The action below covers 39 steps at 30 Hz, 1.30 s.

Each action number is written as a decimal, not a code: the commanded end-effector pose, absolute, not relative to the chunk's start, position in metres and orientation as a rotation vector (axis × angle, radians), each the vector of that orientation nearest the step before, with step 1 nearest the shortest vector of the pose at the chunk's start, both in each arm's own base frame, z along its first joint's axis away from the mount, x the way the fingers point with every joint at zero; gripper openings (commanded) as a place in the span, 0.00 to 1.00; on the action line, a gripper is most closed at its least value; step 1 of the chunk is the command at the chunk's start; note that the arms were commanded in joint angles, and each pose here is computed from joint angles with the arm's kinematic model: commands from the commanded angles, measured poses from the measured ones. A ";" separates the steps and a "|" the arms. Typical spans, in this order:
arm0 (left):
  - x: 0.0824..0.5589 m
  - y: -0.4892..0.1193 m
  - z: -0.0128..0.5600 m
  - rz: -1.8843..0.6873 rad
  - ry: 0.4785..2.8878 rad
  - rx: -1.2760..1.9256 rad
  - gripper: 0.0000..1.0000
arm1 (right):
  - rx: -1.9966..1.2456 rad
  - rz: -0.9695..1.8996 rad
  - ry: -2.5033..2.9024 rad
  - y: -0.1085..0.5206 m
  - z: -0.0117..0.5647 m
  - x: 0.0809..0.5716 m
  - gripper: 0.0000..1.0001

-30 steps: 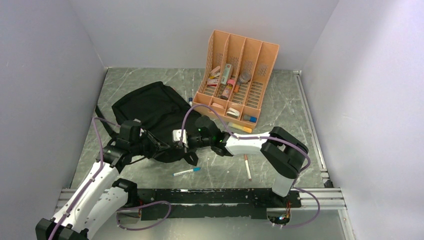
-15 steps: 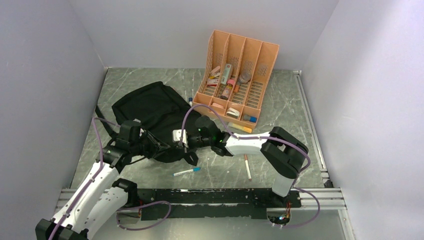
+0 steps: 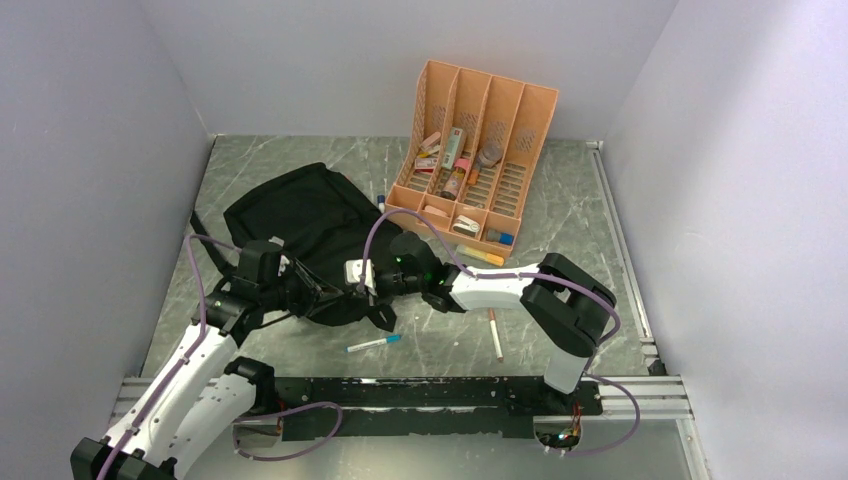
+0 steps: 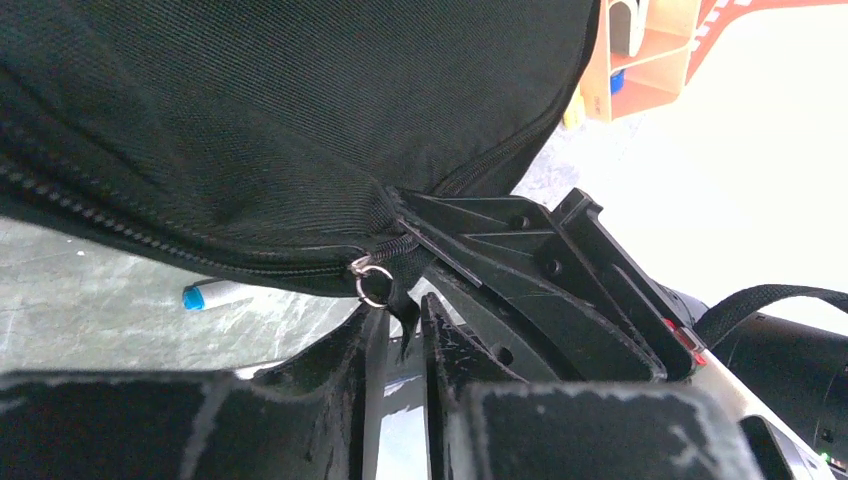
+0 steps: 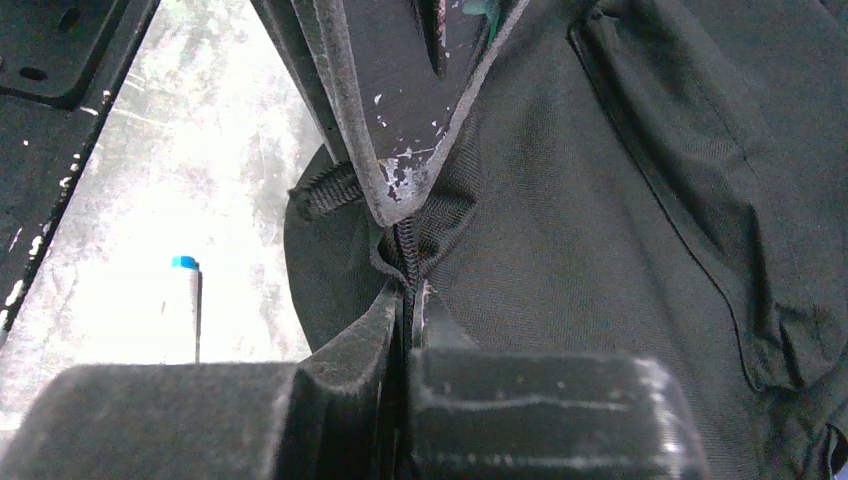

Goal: Pack the student bag
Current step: Zip the student bag at the center of the board.

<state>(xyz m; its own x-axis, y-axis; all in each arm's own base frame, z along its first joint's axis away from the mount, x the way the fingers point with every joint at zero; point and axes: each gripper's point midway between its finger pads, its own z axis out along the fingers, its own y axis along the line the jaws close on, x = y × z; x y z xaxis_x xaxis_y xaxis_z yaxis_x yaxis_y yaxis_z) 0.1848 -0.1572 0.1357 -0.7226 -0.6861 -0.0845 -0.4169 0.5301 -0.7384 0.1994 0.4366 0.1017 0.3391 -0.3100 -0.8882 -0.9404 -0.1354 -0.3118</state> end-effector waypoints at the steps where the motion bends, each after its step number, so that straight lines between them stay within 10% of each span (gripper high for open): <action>1: 0.190 -0.167 0.161 -1.121 2.352 -0.830 0.18 | -1.667 0.830 1.117 0.443 0.101 0.200 0.00; 5: 0.190 -0.165 0.160 -1.109 2.352 -0.843 0.05 | -1.668 0.829 1.118 0.442 0.100 0.200 0.00; 39: 0.210 -0.059 0.179 -0.260 2.275 -0.966 0.05 | -1.535 0.603 1.232 0.422 0.121 0.203 0.00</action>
<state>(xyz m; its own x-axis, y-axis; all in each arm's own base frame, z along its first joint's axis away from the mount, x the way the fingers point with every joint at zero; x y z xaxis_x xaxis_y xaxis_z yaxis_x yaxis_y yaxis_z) 0.1968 -0.0898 0.1616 -0.6051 -0.7156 -0.3489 -0.5390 0.6907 -0.4821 0.2072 0.4335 0.1247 0.3373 -0.3403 -0.8778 -0.9283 0.0347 -0.3702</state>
